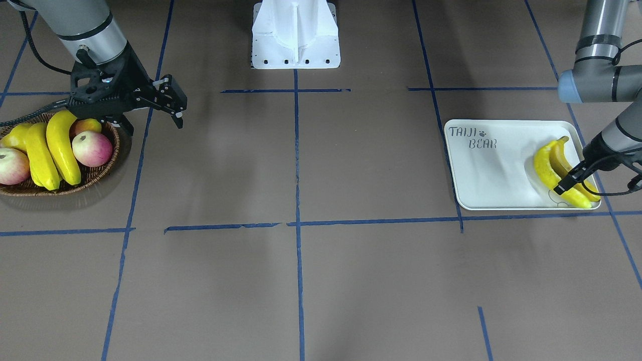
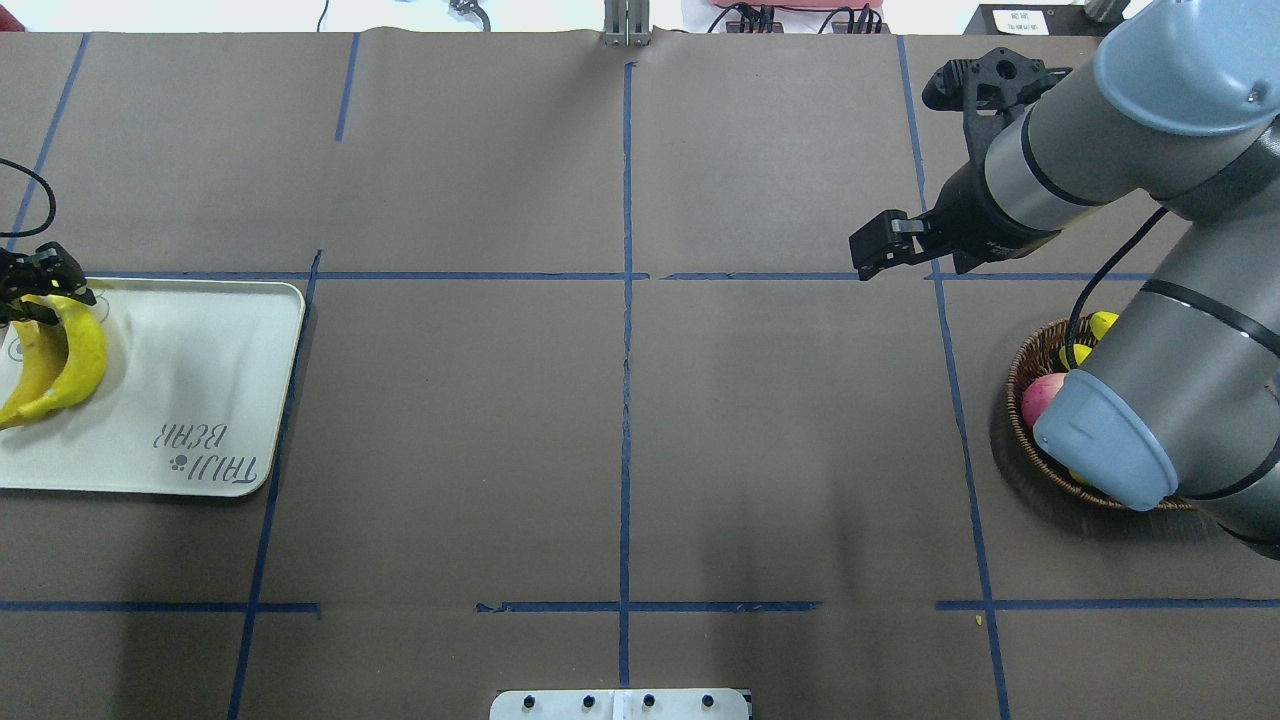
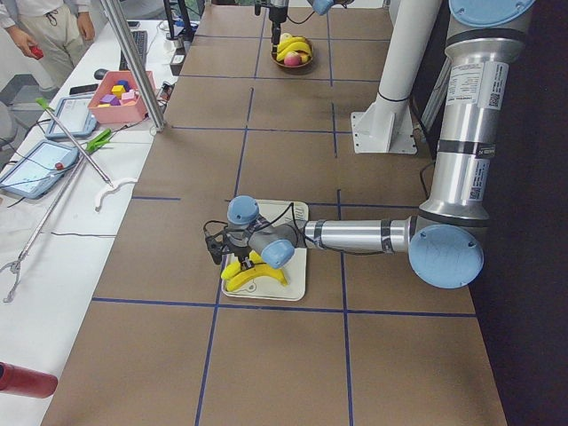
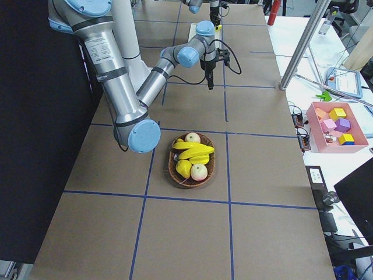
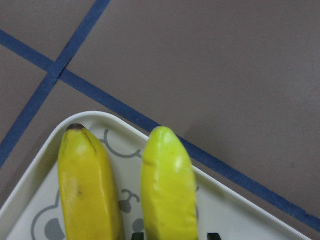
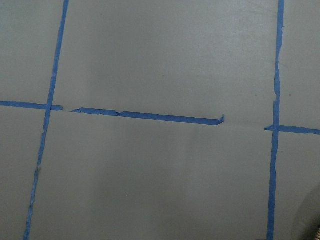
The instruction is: Transfer all bananas from basket to plate
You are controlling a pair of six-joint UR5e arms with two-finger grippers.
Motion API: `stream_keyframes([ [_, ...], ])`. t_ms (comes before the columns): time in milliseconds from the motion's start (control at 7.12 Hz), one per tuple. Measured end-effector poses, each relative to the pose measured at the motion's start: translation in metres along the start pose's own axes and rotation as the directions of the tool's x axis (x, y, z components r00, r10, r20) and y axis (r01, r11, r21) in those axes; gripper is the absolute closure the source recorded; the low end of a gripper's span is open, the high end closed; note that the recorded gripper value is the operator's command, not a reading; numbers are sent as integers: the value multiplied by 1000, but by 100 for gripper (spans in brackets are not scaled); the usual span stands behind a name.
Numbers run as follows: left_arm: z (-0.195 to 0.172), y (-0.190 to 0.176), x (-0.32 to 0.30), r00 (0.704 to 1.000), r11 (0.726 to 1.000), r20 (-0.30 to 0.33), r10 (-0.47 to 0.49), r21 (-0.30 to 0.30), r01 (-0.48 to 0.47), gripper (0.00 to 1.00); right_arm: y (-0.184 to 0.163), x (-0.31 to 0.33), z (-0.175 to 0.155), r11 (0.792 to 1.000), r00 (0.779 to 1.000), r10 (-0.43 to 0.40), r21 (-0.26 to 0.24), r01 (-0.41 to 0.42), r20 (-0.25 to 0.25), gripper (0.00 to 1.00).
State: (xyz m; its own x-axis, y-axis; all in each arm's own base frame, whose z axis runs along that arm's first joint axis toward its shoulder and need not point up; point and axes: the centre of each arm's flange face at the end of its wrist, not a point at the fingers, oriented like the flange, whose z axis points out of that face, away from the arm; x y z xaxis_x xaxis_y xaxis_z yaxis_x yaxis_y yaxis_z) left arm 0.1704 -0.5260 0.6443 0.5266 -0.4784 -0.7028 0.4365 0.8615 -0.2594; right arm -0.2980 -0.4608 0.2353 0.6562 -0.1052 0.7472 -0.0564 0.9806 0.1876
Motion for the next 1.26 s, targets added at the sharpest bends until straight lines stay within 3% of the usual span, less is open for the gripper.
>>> stream_keyframes([
  [281,-22,-14,-4,999,1000,-40,-12,-13,11,0,0,2,0,1000,1000,1,0,-1,-1,1],
  [562,-59,-20,14,992,998,-127,-14,-67,6,0,5,18,1,1000,1000,-14,-8,13,-19,1],
  [983,-104,-9,83,972,995,-223,72,-45,-84,0,53,98,7,990,988,-131,-54,127,-77,2],
  [1264,-112,-8,97,967,994,-240,90,-35,-101,0,91,165,19,989,986,-145,-39,143,-76,6],
])
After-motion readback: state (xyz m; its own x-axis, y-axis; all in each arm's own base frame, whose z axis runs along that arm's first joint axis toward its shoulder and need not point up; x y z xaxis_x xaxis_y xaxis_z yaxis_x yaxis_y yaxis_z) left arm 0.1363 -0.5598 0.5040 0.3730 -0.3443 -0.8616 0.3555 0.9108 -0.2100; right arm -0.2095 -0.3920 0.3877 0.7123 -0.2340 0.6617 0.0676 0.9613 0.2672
